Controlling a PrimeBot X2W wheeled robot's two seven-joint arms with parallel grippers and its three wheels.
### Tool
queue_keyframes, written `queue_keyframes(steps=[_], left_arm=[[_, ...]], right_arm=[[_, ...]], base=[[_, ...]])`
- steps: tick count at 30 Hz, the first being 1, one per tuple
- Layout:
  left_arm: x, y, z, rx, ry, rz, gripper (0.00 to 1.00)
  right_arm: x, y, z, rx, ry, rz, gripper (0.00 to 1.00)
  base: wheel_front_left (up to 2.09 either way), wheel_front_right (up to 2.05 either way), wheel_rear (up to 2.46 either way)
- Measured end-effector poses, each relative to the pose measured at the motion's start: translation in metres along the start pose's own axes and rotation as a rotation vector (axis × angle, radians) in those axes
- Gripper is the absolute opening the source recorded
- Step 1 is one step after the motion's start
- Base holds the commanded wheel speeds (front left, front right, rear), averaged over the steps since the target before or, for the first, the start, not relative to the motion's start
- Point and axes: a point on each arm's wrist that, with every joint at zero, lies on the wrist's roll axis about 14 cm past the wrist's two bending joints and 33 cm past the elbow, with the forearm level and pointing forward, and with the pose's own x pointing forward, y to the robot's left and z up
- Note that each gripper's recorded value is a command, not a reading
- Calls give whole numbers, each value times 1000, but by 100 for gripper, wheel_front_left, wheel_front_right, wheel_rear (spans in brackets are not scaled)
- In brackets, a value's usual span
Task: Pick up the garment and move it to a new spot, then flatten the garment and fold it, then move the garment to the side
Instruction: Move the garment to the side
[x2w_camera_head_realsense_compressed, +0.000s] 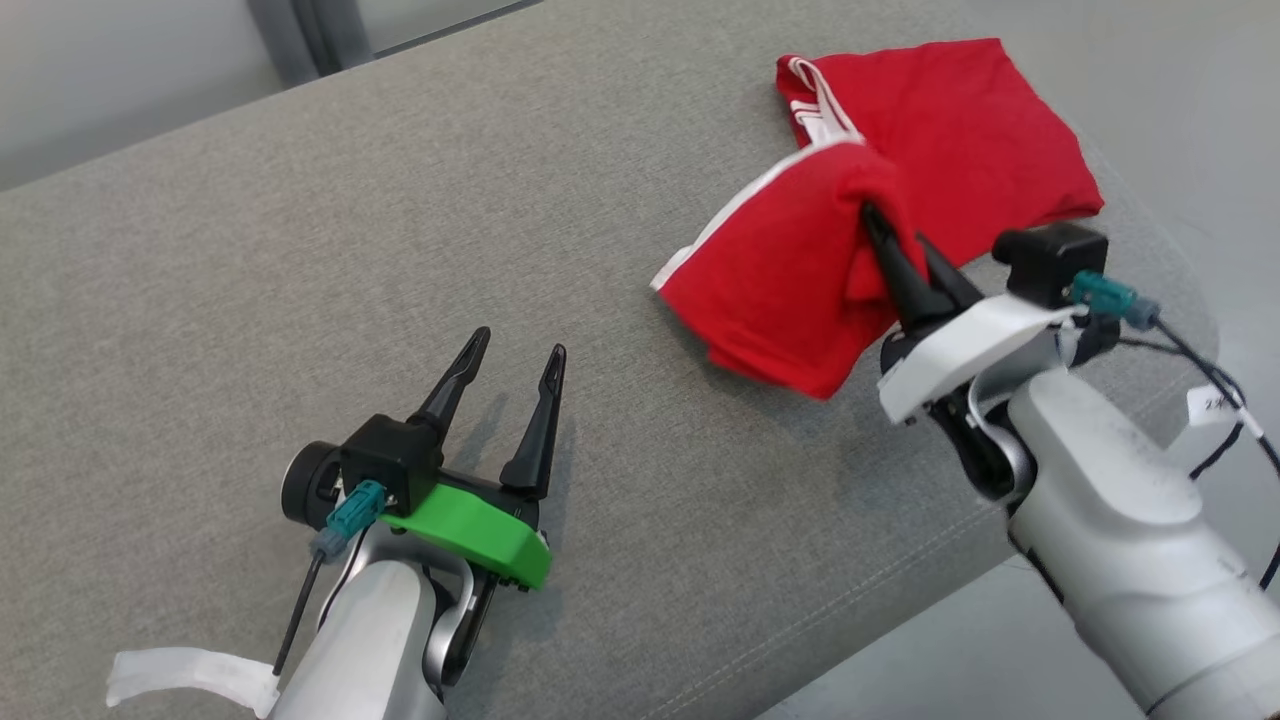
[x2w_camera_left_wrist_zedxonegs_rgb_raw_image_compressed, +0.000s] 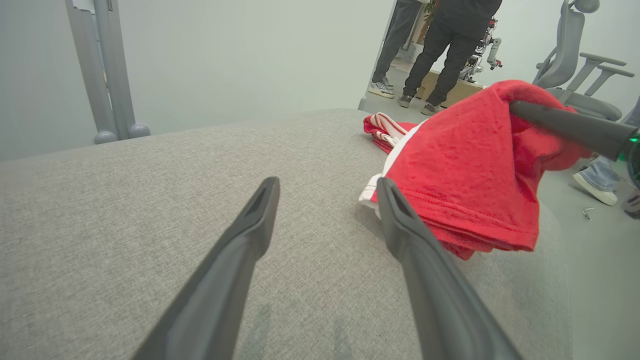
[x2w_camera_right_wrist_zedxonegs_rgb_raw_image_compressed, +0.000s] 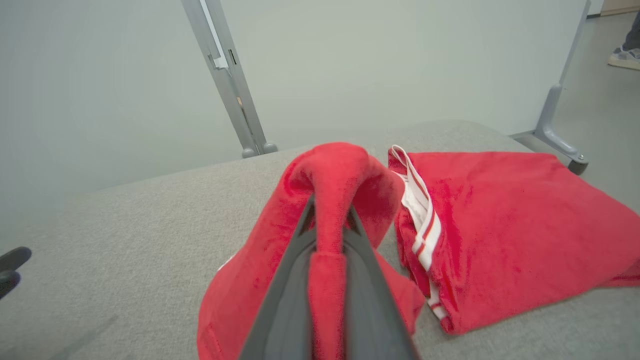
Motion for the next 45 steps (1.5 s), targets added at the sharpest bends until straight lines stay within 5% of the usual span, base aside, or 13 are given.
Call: queue_keyframes(steps=[8,21,22,23,30,34,45], left_arm=[[-9,26,1,-4,-9,65,100],[-26,70,-19,-8,26,159,100],[-28,73,-21,-9,32,165,100],[-30,76,-24,-8,38,173,100],[-40,96,-34,-10,63,219,100],[-42,101,-31,-4,57,234,100],[-59,109,1,39,-3,321,100]], right_arm=[[61,-12,51,-209,-33,70,0],[81,-136,10,-347,228,-212,0],[81,-141,5,-363,250,-224,39],[82,-146,2,-374,264,-239,100],[87,-176,-2,-417,293,-334,100],[100,-177,39,-430,170,-345,100],[99,-53,32,-387,-37,-73,100]], base=[[0,0,0],[0,0,0],[0,0,0],[0,0,0],[0,0,0],[0,0,0],[0,0,0]])
